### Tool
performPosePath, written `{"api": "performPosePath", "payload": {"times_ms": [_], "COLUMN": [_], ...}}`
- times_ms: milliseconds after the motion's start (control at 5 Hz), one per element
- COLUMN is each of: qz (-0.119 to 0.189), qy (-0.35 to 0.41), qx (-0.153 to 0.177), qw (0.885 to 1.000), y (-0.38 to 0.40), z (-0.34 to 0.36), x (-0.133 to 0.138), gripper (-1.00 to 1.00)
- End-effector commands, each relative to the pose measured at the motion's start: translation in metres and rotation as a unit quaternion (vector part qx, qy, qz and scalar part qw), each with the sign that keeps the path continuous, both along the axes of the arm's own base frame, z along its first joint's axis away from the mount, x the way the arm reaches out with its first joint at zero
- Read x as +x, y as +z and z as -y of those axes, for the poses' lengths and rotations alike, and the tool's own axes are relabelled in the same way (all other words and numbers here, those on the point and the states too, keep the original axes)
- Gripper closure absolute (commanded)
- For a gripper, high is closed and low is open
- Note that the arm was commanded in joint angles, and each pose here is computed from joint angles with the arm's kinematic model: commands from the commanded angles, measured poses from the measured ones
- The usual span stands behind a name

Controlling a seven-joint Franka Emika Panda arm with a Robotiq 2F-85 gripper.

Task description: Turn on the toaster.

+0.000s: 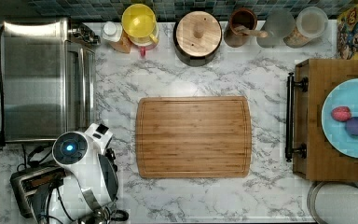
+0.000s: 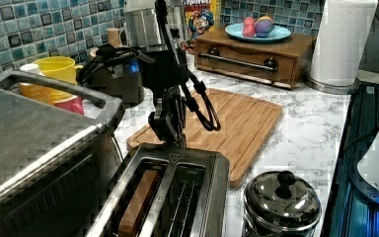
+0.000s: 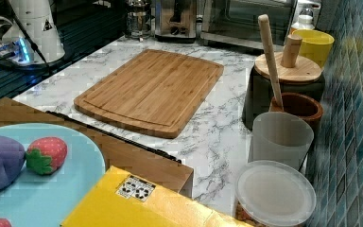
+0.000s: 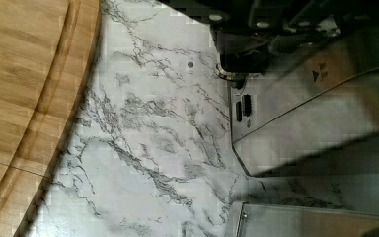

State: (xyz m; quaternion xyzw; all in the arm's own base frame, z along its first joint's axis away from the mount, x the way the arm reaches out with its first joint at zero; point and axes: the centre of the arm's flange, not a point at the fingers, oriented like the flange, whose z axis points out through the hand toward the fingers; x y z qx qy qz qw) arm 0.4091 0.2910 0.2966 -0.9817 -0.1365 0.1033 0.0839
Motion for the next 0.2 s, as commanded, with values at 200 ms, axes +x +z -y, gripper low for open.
{"api": "performPosePath", "payload": {"times_ms": [200], "qz": [-0.090], "qy": [-0.019], "qx": [-0.061], "qw": [0.994], "y": [-0.1026], "z": [0.0287], "x": [-0.0548], "gripper": [1.00]}}
